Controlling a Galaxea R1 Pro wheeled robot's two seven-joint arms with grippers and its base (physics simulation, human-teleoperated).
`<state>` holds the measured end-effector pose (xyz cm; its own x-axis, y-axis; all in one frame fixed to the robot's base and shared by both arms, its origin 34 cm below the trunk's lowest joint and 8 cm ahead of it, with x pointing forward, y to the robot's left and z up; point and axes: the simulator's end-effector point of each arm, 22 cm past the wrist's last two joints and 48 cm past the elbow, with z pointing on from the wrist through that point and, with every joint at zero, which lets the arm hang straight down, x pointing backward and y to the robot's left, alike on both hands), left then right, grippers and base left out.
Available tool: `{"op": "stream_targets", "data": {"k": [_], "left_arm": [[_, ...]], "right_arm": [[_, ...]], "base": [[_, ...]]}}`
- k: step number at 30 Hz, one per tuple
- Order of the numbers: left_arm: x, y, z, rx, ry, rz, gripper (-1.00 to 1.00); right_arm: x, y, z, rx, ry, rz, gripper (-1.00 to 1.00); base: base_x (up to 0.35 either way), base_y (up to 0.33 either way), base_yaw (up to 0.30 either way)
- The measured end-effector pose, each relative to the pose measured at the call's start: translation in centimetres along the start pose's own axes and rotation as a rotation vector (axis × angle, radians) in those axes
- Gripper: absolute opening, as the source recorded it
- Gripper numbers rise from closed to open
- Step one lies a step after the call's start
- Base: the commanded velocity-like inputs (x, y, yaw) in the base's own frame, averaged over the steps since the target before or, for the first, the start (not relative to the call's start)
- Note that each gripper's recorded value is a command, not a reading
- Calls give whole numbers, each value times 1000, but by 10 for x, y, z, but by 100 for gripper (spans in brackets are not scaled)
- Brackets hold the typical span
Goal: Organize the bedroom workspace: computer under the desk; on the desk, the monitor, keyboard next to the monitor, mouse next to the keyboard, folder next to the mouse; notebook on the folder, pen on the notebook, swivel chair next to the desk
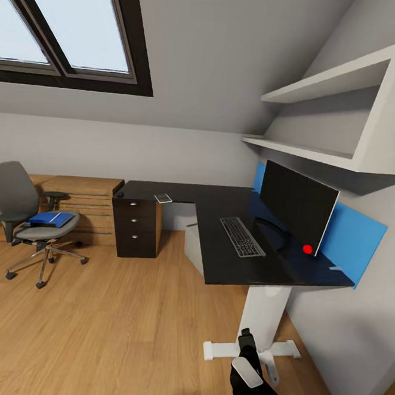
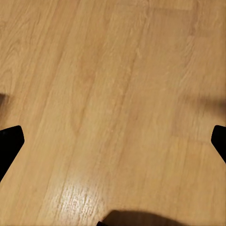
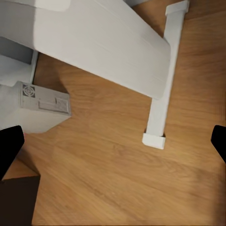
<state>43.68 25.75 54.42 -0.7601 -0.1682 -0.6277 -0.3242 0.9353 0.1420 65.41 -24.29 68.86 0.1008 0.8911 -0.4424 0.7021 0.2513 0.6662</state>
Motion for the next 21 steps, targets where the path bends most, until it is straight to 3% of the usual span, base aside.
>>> {"op": "stream_targets", "data": {"k": [6, 15, 21], "left_arm": [[-3, 1, -5, 0, 5, 2, 100], [-10, 3, -16, -1, 11, 3, 100], [-15, 4, -23, 0, 12, 3, 100]], "right_arm": [[4, 0, -6, -3, 14, -40, 100], [11, 19, -19, -54, 37, -129, 100], [9, 25, -25, -61, 40, -145, 100]], "base": [[0, 0, 0], [0, 0, 0], [0, 0, 0]]}}
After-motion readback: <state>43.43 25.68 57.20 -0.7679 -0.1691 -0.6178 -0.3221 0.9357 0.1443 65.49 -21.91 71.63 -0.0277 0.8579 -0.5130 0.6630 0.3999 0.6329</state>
